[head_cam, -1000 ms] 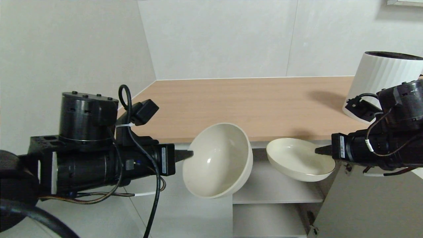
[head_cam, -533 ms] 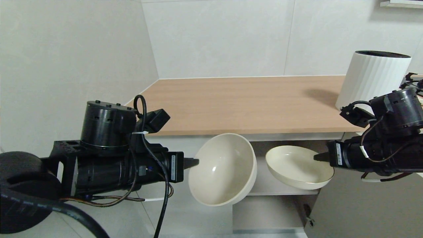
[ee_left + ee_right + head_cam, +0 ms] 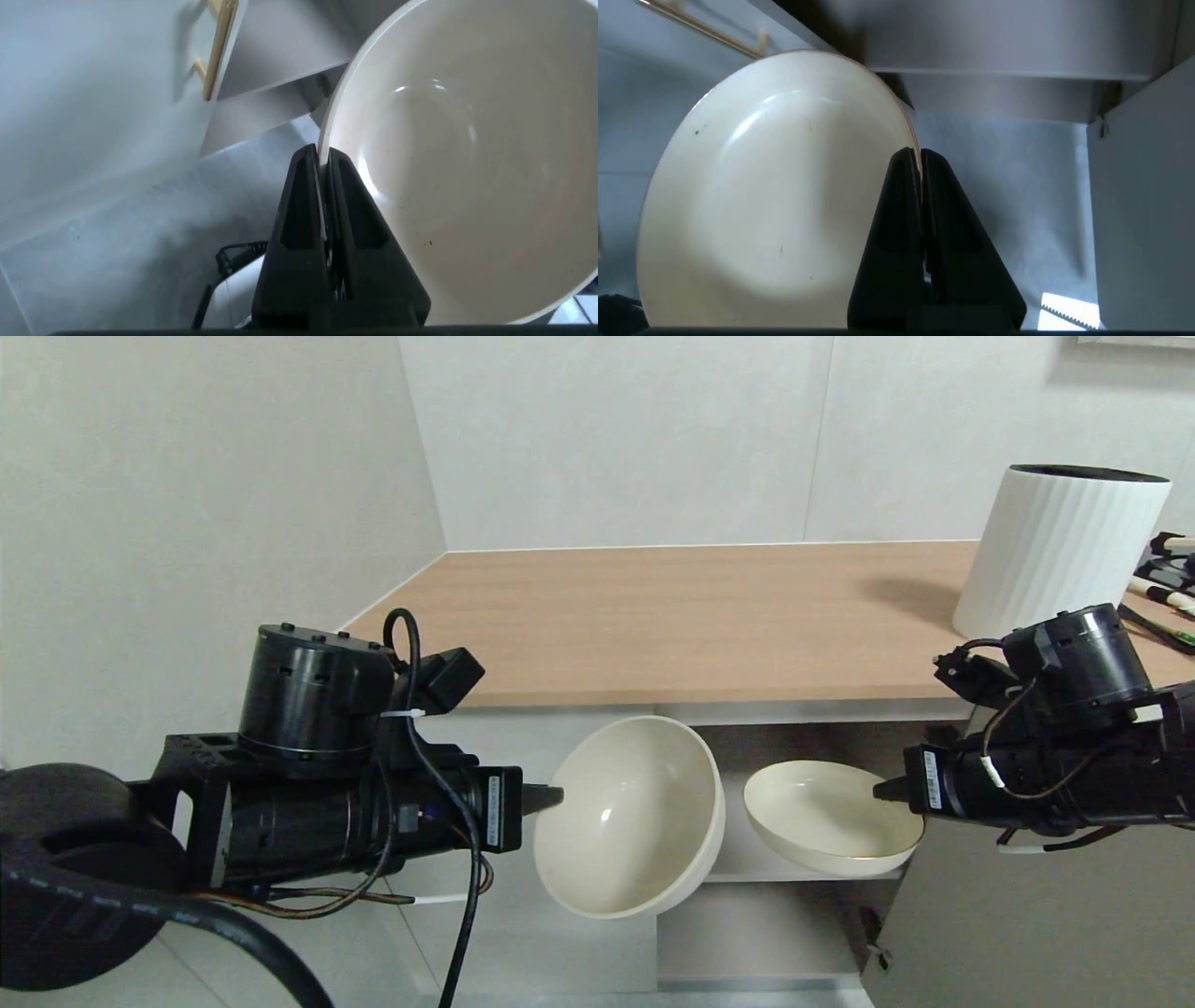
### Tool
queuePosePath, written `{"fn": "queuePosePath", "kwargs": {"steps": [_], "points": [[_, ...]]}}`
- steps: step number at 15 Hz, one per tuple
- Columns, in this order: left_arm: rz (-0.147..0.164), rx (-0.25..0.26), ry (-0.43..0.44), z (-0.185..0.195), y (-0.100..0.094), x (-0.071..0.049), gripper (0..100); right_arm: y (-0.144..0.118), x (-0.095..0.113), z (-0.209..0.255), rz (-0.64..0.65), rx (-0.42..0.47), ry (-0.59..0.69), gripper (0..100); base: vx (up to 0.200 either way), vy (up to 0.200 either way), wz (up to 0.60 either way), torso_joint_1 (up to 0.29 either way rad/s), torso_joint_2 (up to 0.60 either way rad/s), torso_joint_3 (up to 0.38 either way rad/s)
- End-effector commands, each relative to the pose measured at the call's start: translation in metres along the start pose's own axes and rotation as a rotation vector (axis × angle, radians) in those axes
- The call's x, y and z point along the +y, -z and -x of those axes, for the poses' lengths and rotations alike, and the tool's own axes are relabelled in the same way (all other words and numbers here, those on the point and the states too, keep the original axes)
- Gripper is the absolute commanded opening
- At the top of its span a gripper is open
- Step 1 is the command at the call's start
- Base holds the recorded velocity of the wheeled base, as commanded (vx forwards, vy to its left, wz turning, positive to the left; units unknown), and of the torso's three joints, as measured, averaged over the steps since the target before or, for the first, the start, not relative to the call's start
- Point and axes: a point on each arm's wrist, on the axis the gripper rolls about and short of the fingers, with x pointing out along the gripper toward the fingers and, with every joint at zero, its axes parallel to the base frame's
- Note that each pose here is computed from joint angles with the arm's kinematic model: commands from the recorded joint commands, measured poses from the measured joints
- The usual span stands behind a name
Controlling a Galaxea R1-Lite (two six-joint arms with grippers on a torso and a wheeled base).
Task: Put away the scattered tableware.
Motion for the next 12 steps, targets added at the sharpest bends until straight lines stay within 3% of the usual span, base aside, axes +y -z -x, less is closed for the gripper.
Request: {"fn": "queuePosePath", "kwargs": {"steps": [1,8,12], "points": [[0.001,0.001,0.000,-0.0005,0.0002,0.0002,0,0.0012,-0.0009,-0.0056,-0.001,0.016,0.006,0,0.000,0.000,0.00,-0.124,0.38,0.251],[-0.001,-0.004,-0.001,0.0004,-0.0003,-0.0002,0,0.0037,-0.0026,-0.0133,-0.003,0.034,0.014,0,0.000,0.000,0.00,-0.121,0.44,0.319],[-0.001,-0.004,-0.001,0.0004,-0.0003,-0.0002,0,0.0042,-0.0029,-0.0141,-0.001,0.033,0.014,0,0.000,0.000,0.00,-0.022,0.12,0.084]]}}
